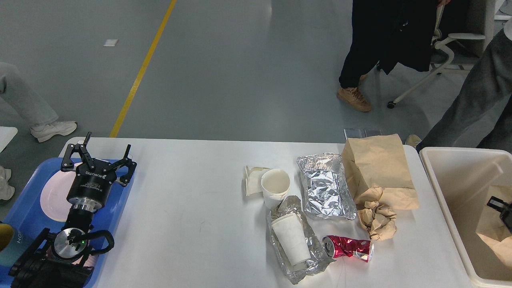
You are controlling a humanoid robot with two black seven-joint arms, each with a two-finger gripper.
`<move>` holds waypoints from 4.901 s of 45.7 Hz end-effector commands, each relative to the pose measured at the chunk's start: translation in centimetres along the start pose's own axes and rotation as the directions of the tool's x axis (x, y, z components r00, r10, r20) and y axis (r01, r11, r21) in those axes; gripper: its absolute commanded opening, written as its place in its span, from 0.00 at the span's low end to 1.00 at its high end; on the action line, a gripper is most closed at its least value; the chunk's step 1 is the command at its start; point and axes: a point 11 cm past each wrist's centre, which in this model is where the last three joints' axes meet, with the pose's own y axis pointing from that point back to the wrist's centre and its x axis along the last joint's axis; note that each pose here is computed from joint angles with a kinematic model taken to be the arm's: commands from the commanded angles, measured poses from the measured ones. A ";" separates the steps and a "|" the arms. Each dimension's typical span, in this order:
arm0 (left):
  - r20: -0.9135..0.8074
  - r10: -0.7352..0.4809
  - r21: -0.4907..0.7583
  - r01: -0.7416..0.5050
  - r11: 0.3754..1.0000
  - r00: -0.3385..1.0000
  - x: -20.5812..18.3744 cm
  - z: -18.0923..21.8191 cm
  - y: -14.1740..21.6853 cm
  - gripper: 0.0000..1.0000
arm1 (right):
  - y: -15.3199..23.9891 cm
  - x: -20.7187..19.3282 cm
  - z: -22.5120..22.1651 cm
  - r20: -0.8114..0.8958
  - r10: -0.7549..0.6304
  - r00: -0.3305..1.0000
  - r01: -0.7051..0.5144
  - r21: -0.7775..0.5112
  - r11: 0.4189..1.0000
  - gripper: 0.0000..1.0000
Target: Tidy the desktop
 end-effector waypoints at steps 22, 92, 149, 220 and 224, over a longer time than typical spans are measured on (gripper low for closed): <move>0.000 0.000 0.000 0.000 1.000 1.000 0.0 0.0 0.0 0.96 | -0.7 -5.9 -1.7 -0.006 -0.015 1.000 0.015 0.015 1.000 0.00; 0.000 0.000 0.000 0.000 1.000 1.000 0.0 0.0 0.0 0.96 | 6.9 4.8 -1.9 -0.264 -0.101 0.959 0.102 -0.009 0.995 1.00; 0.000 0.003 0.000 -0.003 1.000 1.000 0.0 0.0 0.0 0.96 | 42.4 8.0 -14.8 -0.708 -0.207 0.675 0.523 0.261 0.812 1.00; 0.000 0.000 0.000 0.000 1.000 1.000 0.0 0.0 0.0 0.96 | 11.3 -4.0 -26.6 -0.678 0.161 0.717 0.177 0.401 0.899 0.94; 0.000 0.000 0.000 0.000 1.000 1.000 0.0 0.0 0.0 0.96 | 10.2 -5.7 -25.8 -0.664 0.171 0.727 0.143 0.391 0.909 0.94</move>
